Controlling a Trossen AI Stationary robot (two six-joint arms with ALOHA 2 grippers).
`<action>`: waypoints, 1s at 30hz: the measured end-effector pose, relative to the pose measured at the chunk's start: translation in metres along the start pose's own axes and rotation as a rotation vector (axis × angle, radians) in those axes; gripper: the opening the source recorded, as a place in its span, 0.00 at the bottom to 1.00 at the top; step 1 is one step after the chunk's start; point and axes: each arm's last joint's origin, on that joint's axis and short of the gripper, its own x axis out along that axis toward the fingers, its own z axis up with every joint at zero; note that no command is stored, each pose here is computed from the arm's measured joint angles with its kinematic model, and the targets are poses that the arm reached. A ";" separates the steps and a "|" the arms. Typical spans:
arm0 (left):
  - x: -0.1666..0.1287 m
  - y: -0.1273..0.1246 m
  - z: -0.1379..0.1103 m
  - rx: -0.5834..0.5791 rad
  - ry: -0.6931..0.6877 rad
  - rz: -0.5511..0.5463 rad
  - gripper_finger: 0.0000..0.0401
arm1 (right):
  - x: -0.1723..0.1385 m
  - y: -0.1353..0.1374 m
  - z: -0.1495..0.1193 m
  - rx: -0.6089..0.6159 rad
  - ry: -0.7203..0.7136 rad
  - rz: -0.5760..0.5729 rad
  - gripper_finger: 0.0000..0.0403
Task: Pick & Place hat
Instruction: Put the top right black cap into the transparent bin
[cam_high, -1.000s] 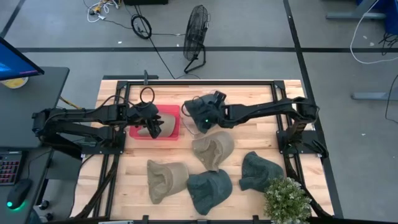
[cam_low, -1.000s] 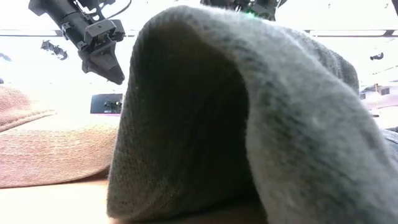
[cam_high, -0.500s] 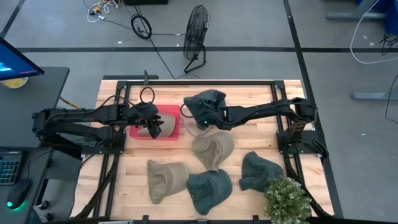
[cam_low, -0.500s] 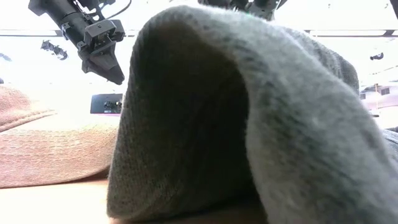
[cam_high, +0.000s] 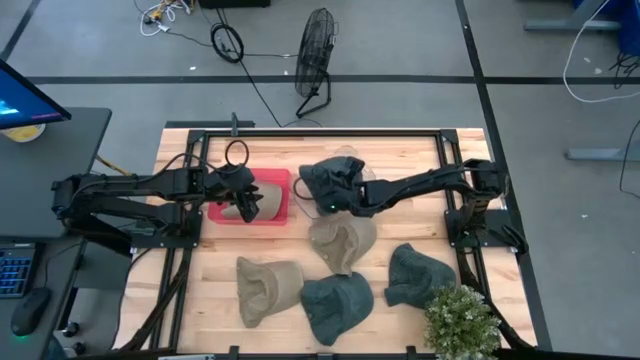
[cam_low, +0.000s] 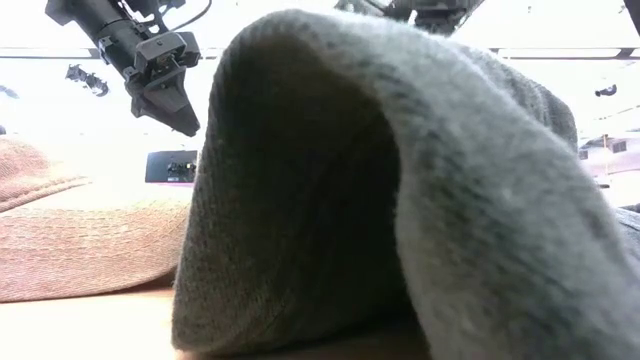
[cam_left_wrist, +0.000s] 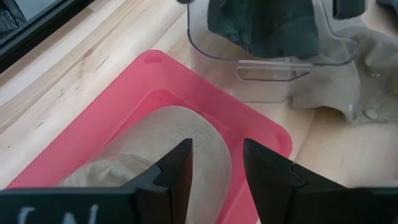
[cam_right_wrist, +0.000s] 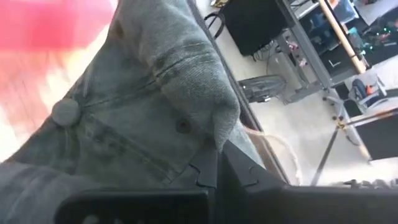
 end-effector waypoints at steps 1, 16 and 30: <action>0.000 0.000 0.000 0.003 0.003 0.001 0.36 | 0.001 0.003 -0.003 -0.017 -0.001 0.002 0.00; 0.000 0.000 0.000 0.010 0.004 0.002 0.36 | 0.010 0.012 -0.027 -0.064 -0.025 0.032 0.16; 0.000 0.000 -0.001 0.011 0.011 0.004 0.36 | -0.010 -0.015 0.036 -0.191 -0.127 0.200 0.57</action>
